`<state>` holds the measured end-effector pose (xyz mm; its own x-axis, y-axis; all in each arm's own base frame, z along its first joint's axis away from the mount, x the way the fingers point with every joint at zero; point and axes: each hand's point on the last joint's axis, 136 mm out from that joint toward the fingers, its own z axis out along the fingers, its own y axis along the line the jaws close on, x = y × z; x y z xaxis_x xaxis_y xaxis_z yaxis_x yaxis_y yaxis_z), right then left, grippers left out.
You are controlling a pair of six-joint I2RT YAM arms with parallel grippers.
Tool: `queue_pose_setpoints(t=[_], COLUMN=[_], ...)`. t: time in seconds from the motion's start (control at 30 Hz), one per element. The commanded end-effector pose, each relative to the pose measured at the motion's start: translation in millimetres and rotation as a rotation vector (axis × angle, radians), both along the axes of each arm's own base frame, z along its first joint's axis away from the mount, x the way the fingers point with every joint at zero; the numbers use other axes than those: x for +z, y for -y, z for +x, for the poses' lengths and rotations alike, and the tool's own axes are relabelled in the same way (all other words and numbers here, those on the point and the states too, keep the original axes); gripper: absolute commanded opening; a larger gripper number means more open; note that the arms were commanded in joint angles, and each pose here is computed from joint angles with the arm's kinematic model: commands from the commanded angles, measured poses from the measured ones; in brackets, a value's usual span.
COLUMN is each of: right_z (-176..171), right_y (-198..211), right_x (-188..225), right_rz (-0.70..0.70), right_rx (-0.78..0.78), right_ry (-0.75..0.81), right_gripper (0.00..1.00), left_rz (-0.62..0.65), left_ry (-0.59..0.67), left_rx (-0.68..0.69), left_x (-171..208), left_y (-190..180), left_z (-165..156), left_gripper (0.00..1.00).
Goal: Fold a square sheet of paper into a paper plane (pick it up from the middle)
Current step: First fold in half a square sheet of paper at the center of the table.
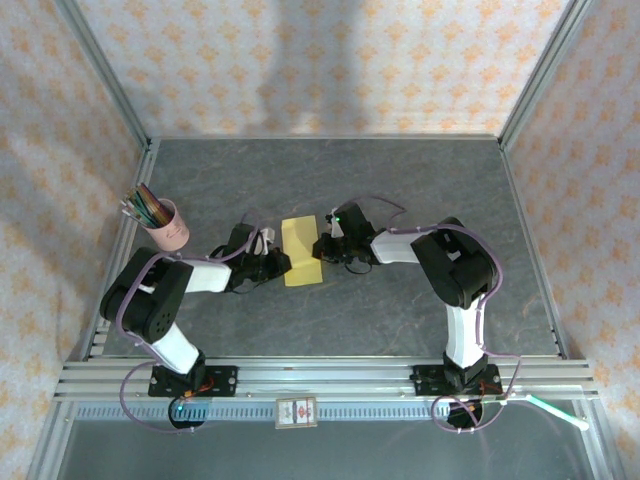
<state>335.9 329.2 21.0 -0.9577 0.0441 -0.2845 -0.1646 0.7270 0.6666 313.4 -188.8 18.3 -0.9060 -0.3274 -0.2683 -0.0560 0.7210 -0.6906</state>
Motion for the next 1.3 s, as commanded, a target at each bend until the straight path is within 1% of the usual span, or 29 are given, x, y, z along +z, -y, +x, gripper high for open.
queue_pose_setpoints(t=[0.0, 0.1, 0.27, 0.3, 0.37, 0.43, 0.5, 0.57, 0.67, 0.7, 0.73, 0.8, 0.87, 0.93, 1.03, 1.13, 1.27], right_z=[-12.9, -9.0, -7.2, -7.5, -10.0, -14.0, -17.3, -18.2, -15.2, -14.4, -13.0, -11.9, -11.5, -12.0, -14.4, -15.7, -24.2], right_y=[53.7, 58.0, 80.3, 84.0, 87.1, 87.8, 88.0, 86.5, 81.9, 80.7, 79.9, 80.1, 81.1, 79.7, 77.8, 83.0, 88.6], right_x=[-42.4, -21.0, 10.1, 16.3, 23.7, 23.0, 18.2, 18.3, 28.7, 32.4, 35.8, 39.1, 38.8, 34.2, 25.7, 18.4, 8.7], right_rz=[-0.235, -0.211, -0.198, -0.194, -0.188, -0.184, -0.183, -0.172, -0.142, -0.134, -0.131, -0.134, -0.144, -0.139, -0.131, -0.161, -0.182], right_rx=[-0.084, -0.095, -0.133, -0.138, -0.132, -0.126, -0.12, -0.114, -0.103, -0.099, -0.096, -0.09, -0.084, -0.079, -0.075, -0.088, -0.092], right_ry=[-0.082, -0.049, 0.004, 0.016, 0.032, 0.027, 0.016, 0.018, 0.046, 0.057, 0.069, 0.082, 0.092, 0.084, 0.061, 0.051, 0.012], right_gripper=[0.04, 0.07, 0.1, 0.1, 0.11, 0.11, 0.11, 0.12, 0.13, 0.13, 0.13, 0.13, 0.14, 0.14, 0.13, 0.13, 0.13], left_rz=[0.057, 0.049, 0.031, 0.035, 0.03, 0.012, -0.008, 0.01, 0.089, 0.078, 0.036, -0.091, -0.171, -0.192, -0.186, -0.205, -0.158], left_ry=[-0.099, -0.096, -0.08, -0.059, -0.051, -0.029, -0.015, 0.003, 0.035, 0.055, 0.071, 0.101, 0.113, 0.107, 0.076, 0.071, 0.08], left_rx=[-0.093, -0.149, -0.243, -0.278, -0.29, -0.286, -0.25, -0.206, -0.106, -0.08, -0.061, -0.048, -0.044, -0.052, -0.049, -0.018, -0.014], left_x=[-25.7, -23.8, -14.1, -11.8, -8.3, -0.9, 10.5, 18.5, 28.8, 36.3, 45.1, 65.4, 76.9, 77.2, 67.1, 63.6, 62.0], left_y=[6.7, 20.6, 49.7, 54.9, 60.7, 63.6, 64.6, 60.3, 42.8, 41.3, 43.8, 57.1, 69.8, 83.4, 95.0, 94.3, 89.1], left_z=[-28.0, -33.9, -42.7, -44.4, -45.4, -42.0, -35.6, -29.1, -17.1, -14.3, -12.9, -13.7, -15.9, -18.2, -19.9, -19.4, -18.2], left_gripper=[0.12, 0.12, 0.12, 0.12, 0.13, 0.13, 0.14, 0.14, 0.16, 0.18, 0.2, 0.21, 0.21, 0.2, 0.18, 0.17, 0.18])
